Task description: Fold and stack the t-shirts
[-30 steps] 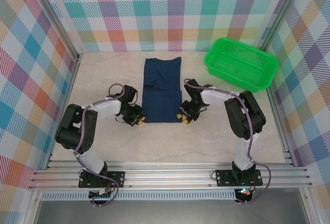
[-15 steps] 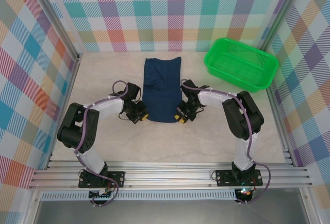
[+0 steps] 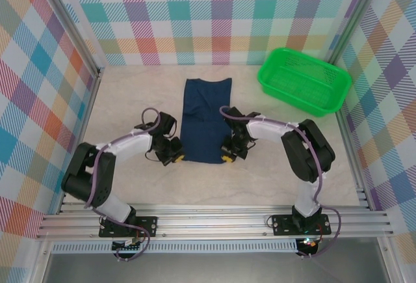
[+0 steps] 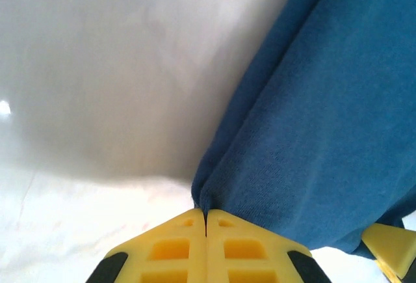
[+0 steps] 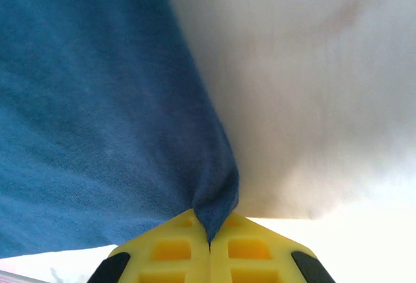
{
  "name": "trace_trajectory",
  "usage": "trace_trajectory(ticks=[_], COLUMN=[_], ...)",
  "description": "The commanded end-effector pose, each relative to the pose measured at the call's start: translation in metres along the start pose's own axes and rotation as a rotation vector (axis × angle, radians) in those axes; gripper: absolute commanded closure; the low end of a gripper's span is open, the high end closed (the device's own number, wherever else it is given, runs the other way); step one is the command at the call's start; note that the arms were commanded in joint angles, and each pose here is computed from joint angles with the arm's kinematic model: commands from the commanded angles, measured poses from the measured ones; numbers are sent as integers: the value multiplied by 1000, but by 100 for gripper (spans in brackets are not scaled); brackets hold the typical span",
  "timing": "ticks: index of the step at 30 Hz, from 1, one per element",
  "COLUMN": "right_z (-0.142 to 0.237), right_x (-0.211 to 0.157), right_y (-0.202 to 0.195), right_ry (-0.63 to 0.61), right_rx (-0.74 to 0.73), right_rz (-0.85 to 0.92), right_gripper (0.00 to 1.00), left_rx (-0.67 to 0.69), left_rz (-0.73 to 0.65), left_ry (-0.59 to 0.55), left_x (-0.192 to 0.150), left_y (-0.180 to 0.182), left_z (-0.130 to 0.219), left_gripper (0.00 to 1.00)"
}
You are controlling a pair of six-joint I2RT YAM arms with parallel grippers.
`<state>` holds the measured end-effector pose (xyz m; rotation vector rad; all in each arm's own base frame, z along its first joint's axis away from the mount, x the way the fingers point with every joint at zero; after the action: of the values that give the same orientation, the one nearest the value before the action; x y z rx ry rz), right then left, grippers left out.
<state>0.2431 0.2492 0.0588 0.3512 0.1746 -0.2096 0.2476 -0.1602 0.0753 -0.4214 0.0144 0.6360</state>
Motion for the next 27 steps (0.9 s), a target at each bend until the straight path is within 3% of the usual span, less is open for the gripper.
trace_trajectory(ticks=[1, 6, 10, 14, 18, 27], right_z=[4, 7, 23, 55, 78, 130], right_x=[-47, -99, -133, -144, -143, -96], right_y=[-12, -23, -30, -29, -16, 14], right_ry=[80, 163, 229, 198, 175, 7], right_rx=[-67, -70, -34, 16, 75, 155], right_rz=[110, 169, 164, 161, 156, 129], right_gripper=[100, 100, 100, 100, 100, 100], left_rx=[65, 92, 28, -137, -207, -272], left_rz=[-59, -101, -112, -89, -73, -67], left_ry=[68, 140, 168, 83, 9, -181], left_x=[-38, -89, -116, -115, -106, -69], left_y=[29, 73, 91, 72, 45, -17], left_z=[11, 27, 48, 82, 103, 148], left_gripper=[100, 100, 100, 100, 100, 100])
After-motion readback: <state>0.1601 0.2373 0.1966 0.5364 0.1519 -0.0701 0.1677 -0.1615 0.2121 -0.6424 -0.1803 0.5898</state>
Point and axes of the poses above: each hand's point on the last joint's axis, 136 mm out from that joint toward the fingers, its own z axis back along the fingers, its own y axis along the line the jaws close on, x = y × z, the point moved 4 cm from there along z, back along the fingers, and after that the axes turned 6 degrees about z, right-handed, at the moved point
